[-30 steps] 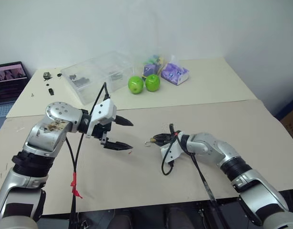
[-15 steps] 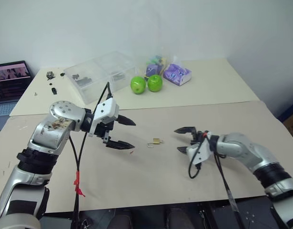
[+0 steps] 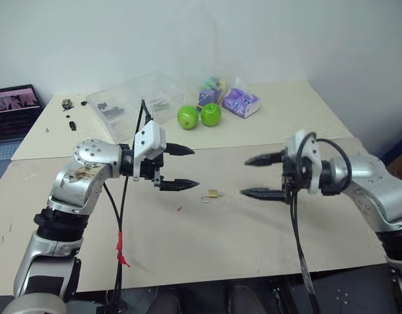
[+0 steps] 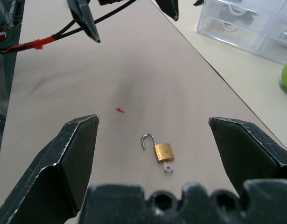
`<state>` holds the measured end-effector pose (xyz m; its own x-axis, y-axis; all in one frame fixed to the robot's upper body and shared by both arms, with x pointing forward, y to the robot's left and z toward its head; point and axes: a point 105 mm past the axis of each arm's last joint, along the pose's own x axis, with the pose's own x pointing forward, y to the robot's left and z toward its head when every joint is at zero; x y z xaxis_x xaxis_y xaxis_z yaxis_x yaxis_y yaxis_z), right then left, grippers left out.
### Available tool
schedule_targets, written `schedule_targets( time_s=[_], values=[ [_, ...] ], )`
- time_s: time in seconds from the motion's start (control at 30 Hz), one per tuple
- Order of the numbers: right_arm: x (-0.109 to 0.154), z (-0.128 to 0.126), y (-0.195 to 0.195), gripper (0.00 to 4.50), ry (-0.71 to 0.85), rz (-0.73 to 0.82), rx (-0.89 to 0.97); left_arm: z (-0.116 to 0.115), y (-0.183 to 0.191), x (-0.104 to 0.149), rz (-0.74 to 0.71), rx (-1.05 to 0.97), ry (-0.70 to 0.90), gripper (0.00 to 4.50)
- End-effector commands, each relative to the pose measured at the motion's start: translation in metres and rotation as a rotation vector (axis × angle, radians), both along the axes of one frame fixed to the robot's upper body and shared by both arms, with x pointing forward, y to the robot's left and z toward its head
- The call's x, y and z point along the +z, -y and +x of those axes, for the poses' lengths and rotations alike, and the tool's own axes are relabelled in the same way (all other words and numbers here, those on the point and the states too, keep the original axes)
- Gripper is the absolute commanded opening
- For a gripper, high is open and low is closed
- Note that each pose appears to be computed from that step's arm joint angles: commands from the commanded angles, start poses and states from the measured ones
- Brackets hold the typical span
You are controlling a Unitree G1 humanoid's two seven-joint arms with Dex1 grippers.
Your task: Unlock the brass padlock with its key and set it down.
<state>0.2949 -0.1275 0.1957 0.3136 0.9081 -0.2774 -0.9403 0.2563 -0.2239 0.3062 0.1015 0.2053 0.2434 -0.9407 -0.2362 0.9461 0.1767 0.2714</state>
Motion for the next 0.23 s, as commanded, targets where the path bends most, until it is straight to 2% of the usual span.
schedule_targets(
  time_s=[0.03, 0.23],
  values=[
    [0.0081, 0.004, 0.0011, 4.47, 0.033, 0.002, -0.034, -0.0029, -0.0064, 0.0193, -0.052, 0.049, 0.055, 4.5],
    [-0.0009, 0.0125, 0.0, 4.47, 0.039, -0.016, -0.047, -0.0047, -0.0113, 0.0186, -0.064, 0.101, 0.043, 4.5]
  ],
)
